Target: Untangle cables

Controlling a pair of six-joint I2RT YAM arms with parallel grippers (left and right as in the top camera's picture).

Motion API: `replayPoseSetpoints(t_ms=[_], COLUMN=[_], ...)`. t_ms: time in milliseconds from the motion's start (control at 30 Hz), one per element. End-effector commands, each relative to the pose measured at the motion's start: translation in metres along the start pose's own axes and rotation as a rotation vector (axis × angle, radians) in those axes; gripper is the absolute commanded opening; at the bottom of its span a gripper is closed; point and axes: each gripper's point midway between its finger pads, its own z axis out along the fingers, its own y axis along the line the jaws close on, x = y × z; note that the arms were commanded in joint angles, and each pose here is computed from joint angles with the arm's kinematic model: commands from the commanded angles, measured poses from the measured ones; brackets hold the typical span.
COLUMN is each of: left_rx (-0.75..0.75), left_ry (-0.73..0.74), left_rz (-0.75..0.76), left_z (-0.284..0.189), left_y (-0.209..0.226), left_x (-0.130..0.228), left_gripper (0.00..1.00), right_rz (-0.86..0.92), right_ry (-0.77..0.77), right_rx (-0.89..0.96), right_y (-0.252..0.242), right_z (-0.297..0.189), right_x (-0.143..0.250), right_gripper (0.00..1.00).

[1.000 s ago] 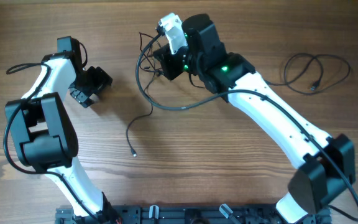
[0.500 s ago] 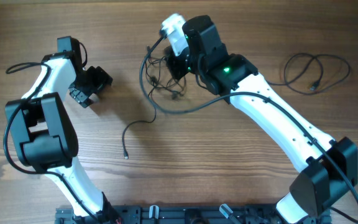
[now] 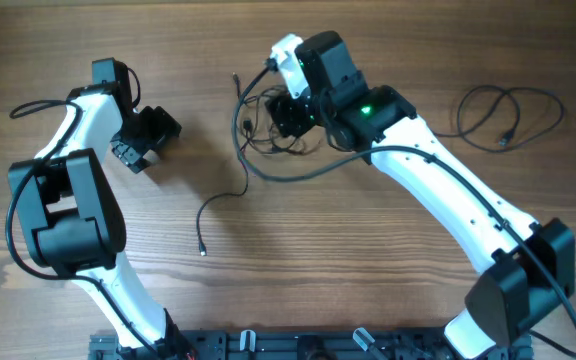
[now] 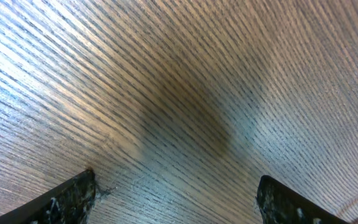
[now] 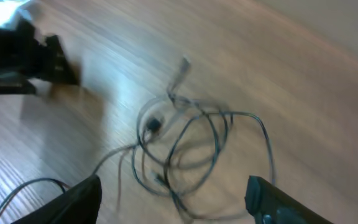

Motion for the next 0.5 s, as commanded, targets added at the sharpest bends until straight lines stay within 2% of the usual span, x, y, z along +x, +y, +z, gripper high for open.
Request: replayPoseSetpoints(t_ms=[0,133,267,467], left_rx=[-0.009,-0.009,-0.009,-0.005], left_ry=[-0.012,-0.012,-0.012,-0.018], left_rz=[0.014,0.013,0.013,0.015], left_z=[-0.001,-0.001,-0.001,-0.001], left_y=[0.002,0.002,0.002,0.001], left_x=[-0.003,-0.003,-0.003,-0.004], left_gripper=[0.86,0.86,0.86,0.86], right_rz=[0.264,0.487,0.641,0.674], right_ry=[0.138,0.277,0.397,0.444], right_rx=[-0.02,-0.207,-0.218,-0.458], right_y=[-0.031,-0.026,-0.036,0.003], right_z=[0.034,0.052,0.072,0.09], right_x=[0.037,0.07,0.104,0.109], right_gripper=[0.77,0.78,0.71,0.63])
